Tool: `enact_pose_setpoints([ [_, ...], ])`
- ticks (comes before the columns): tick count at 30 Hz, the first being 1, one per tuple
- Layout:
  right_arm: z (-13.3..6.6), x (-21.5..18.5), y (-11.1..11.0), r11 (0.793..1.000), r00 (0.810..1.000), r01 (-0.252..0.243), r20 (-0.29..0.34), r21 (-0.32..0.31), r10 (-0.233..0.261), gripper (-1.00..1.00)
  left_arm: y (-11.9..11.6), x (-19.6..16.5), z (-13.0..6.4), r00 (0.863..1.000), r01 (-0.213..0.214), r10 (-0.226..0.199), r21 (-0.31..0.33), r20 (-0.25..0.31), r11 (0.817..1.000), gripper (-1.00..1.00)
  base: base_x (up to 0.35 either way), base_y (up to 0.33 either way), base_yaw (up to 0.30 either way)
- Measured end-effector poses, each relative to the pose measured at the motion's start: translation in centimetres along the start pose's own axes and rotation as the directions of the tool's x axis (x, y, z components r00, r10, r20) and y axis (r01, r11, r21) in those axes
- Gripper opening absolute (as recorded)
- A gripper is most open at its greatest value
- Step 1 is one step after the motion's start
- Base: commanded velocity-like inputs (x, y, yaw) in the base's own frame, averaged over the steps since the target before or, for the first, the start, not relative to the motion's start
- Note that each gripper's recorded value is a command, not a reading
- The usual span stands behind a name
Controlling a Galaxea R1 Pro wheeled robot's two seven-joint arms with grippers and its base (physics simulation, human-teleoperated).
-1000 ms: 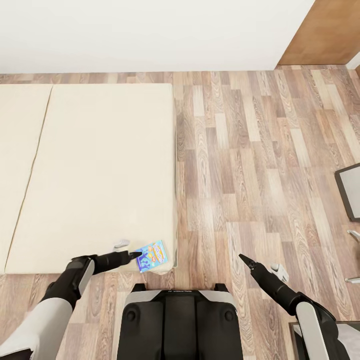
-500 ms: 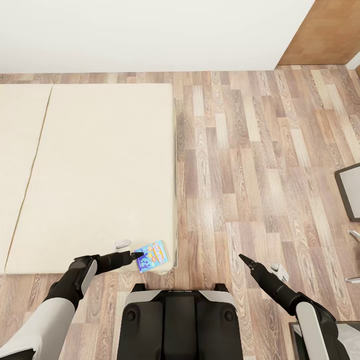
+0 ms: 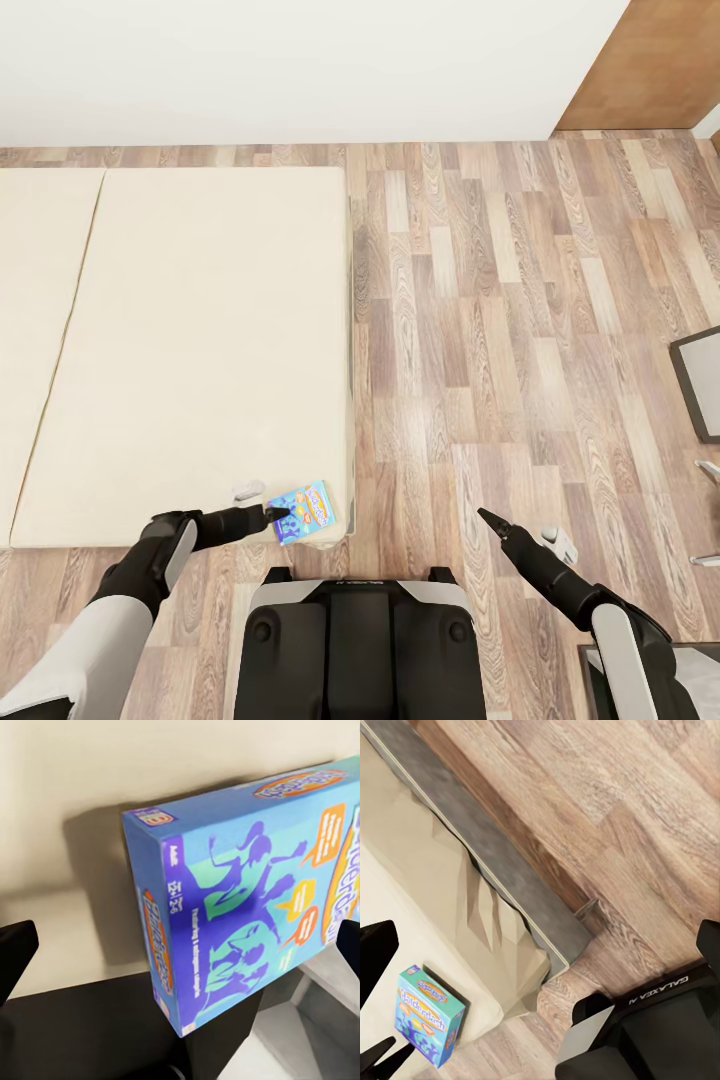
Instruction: Put all the toys in the child's room - the three board games (two on the bed and one on the table), the two jigsaw puzzles on the table, and the tennis ball on the table - inside the toy box on the table in the child's room.
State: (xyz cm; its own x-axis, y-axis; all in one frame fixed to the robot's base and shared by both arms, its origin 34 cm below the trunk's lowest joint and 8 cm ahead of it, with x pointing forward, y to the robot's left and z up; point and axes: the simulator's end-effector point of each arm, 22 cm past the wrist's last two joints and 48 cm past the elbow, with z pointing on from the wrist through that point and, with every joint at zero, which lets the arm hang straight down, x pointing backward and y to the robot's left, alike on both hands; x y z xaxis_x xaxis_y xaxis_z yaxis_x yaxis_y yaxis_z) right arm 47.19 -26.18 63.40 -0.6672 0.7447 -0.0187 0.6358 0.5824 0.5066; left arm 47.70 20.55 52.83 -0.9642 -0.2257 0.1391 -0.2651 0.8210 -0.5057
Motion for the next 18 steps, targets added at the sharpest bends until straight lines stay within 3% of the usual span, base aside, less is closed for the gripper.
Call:
enact_pose_setpoints([
  [18,-0.01,-0.02,-0.02,1.0,1.0,0.001,0.0,0.0,-0.001,1.0,-0.54,0.22,0.27,1.0,0.009,-0.009,0.01,-0.005,1.0,1.0,0.0,0.0,0.0],
])
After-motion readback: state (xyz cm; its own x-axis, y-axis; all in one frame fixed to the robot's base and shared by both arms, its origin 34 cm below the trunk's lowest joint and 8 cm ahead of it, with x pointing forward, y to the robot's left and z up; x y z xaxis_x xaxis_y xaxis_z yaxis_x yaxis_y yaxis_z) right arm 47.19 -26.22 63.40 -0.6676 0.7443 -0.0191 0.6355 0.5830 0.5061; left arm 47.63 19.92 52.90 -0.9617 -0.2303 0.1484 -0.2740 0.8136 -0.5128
